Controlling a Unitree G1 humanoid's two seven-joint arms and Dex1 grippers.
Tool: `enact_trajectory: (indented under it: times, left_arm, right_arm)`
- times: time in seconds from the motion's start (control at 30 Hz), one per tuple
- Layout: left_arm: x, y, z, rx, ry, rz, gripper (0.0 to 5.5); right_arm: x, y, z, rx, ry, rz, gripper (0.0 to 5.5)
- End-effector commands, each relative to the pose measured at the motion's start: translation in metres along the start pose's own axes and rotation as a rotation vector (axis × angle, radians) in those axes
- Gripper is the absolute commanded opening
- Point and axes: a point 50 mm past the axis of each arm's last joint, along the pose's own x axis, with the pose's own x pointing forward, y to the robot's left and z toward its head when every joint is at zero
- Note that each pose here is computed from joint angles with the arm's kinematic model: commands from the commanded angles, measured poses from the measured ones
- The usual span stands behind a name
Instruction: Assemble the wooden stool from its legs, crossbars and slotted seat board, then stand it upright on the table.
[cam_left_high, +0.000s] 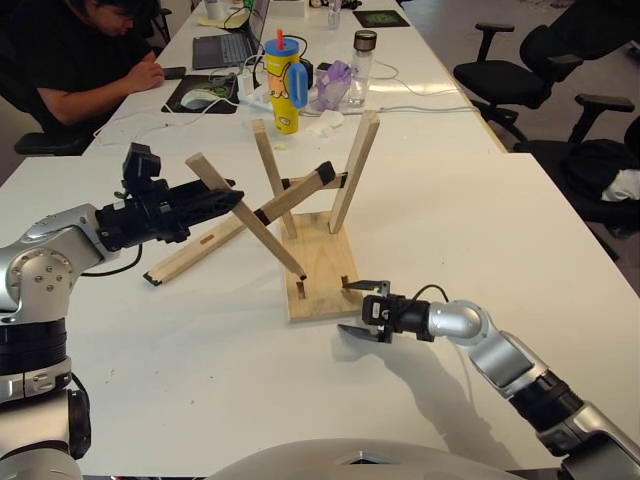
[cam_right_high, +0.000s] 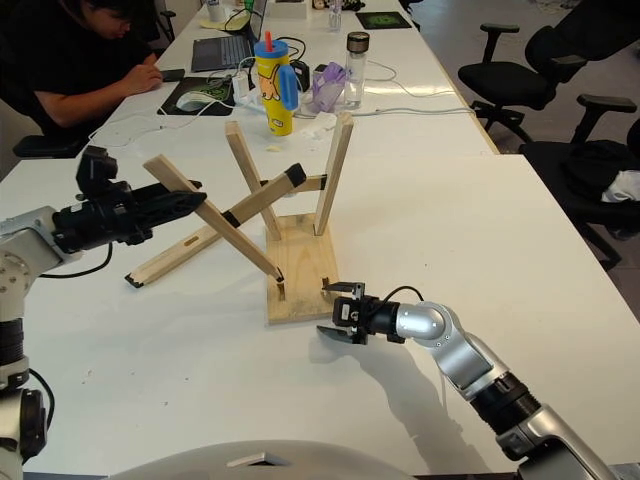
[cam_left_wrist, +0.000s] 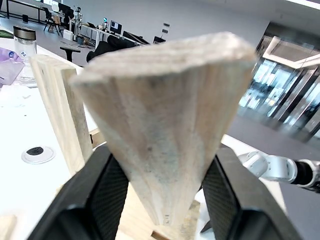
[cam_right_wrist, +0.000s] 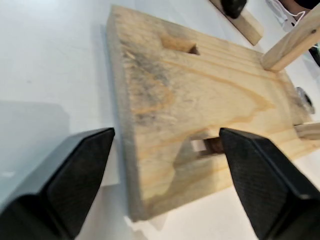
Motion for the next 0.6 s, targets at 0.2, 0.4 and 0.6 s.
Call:
enact_trajectory:
  times: [0.2, 0.4, 0.6]
  left_arm:
    - [0.014, -0.009, -0.007, 0.135, 0.042, -0.043, 2.03]
    - [0.029, -0.009, -0.016, 0.187, 0.096, -0.070, 2.03]
    - [0.030, -0.008, -0.026, 0.207, 0.158, -0.086, 2.03]
  right_arm:
    - [-0.004, -0.006, -0.014, 0.016, 0.054, -0.015, 3.89]
    - [0.002, 0.010, -0.019, 0.109, 0.076, 0.070, 3.89]
    - [0.004, 0.012, -0.022, 0.135, 0.105, 0.093, 3.89]
